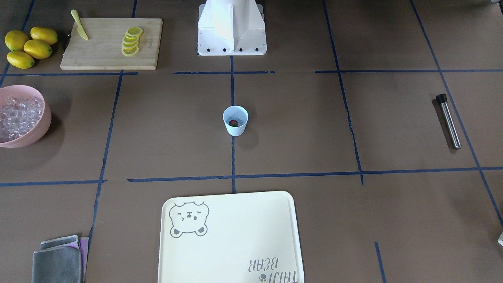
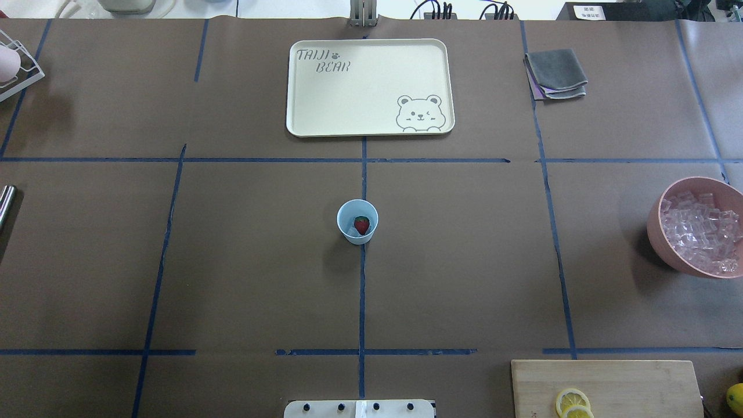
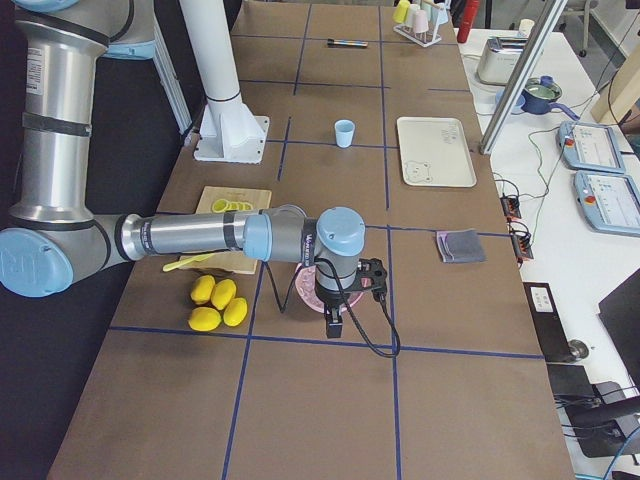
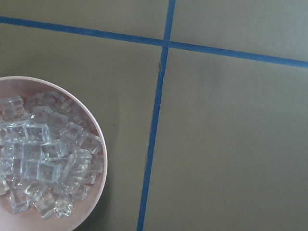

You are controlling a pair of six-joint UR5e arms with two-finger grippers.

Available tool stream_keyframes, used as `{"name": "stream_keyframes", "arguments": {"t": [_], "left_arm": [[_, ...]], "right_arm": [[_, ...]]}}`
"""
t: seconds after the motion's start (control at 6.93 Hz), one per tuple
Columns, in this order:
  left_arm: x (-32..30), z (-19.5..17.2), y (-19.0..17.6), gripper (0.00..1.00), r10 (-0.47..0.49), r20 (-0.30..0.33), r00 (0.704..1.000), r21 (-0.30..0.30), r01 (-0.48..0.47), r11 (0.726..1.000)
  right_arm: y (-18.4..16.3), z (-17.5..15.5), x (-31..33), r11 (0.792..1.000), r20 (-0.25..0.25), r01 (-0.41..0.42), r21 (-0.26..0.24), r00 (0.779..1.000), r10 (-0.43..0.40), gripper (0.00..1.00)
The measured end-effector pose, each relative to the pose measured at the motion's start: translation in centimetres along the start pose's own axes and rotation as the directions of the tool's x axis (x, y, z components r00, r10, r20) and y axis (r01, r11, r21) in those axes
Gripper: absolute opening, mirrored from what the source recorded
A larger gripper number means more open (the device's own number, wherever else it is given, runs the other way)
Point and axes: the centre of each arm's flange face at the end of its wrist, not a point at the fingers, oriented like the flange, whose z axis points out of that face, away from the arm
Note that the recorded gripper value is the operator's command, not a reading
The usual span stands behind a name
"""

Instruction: Mash ice and strawberries in cup

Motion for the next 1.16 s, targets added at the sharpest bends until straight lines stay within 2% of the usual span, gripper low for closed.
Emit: {"name": "stream_keyframes", "arguments": {"t": [0.29,0.58,1.16], "left_arm": [[-0.1,0.1,1.2,1.00,-0.012,0.027,1.000,-0.006,0.012,1.000],[0.2,0.0,2.6,1.00,-0.007,0.032,0.999,-0.005,0.007,1.000],[0.2,0.4,2.7,1.00,-0.010,0.031,0.999,-0.015,0.010,1.000]], "right_arm": [[0.1,0.3,0.2,1.000,0.005,-0.002,-0.004,1.000,0.003,1.00],[0.2,0.3,-0.1,1.000,0.037,-0.005,-0.002,0.999,0.005,1.00],[0.2,1.3,0.2,1.000,0.062,-0.015,-0.019,0.998,0.016,1.00]]}}
